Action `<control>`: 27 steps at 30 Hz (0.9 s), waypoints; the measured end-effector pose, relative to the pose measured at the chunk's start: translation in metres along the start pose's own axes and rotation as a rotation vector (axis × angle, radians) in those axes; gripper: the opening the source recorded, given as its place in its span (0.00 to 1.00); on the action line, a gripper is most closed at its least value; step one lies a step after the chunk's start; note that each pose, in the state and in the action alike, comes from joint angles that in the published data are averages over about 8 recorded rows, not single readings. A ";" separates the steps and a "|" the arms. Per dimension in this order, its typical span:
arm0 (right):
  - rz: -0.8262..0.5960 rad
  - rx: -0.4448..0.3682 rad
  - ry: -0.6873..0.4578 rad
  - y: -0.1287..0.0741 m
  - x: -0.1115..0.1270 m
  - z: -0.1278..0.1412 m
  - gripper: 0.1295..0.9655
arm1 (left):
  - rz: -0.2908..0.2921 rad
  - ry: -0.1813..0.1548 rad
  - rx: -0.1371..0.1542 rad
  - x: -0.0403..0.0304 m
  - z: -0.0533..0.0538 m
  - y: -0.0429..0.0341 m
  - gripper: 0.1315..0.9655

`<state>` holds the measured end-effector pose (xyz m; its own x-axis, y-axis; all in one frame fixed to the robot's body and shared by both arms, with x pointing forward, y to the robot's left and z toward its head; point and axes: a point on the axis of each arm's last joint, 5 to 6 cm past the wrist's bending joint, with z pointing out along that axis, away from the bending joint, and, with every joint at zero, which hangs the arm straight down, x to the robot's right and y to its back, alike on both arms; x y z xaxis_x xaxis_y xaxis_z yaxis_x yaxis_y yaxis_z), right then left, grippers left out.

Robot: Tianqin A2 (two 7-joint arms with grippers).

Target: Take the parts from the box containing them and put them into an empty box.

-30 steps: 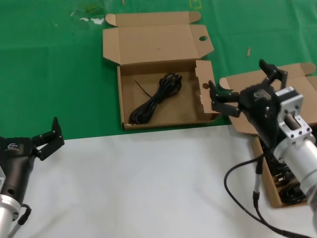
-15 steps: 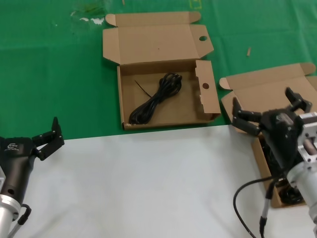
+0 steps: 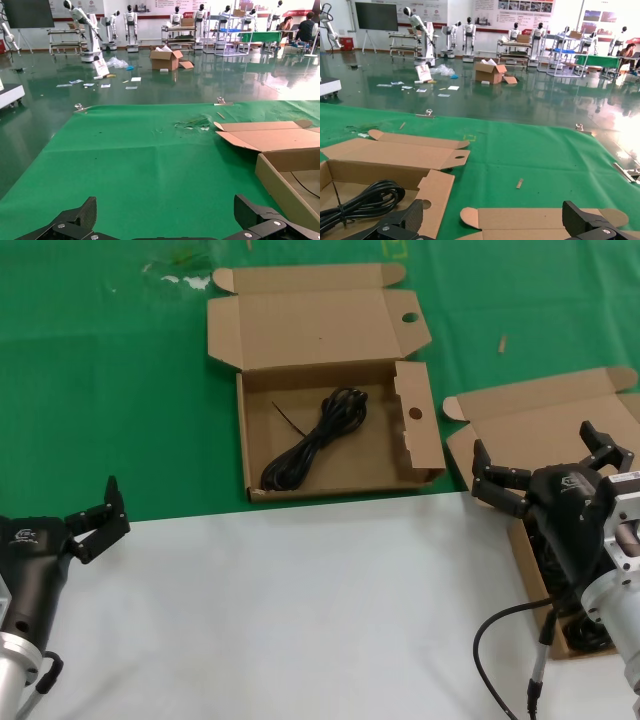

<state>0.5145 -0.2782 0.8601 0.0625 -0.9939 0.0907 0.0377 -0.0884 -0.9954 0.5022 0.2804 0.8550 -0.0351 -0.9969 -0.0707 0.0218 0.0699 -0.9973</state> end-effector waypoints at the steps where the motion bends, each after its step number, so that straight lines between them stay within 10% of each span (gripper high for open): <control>1: 0.000 0.000 0.000 0.000 0.000 0.000 1.00 | 0.000 0.000 0.000 0.0000 0.000 0.0000 1.00; 27: 0.000 0.000 0.000 0.000 0.000 0.000 1.00 | 0.000 0.000 0.000 0.0000 0.000 0.0000 1.00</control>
<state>0.5145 -0.2782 0.8601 0.0625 -0.9939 0.0907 0.0377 -0.0884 -0.9954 0.5022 0.2804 0.8550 -0.0351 -0.9969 -0.0706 0.0218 0.0699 -0.9973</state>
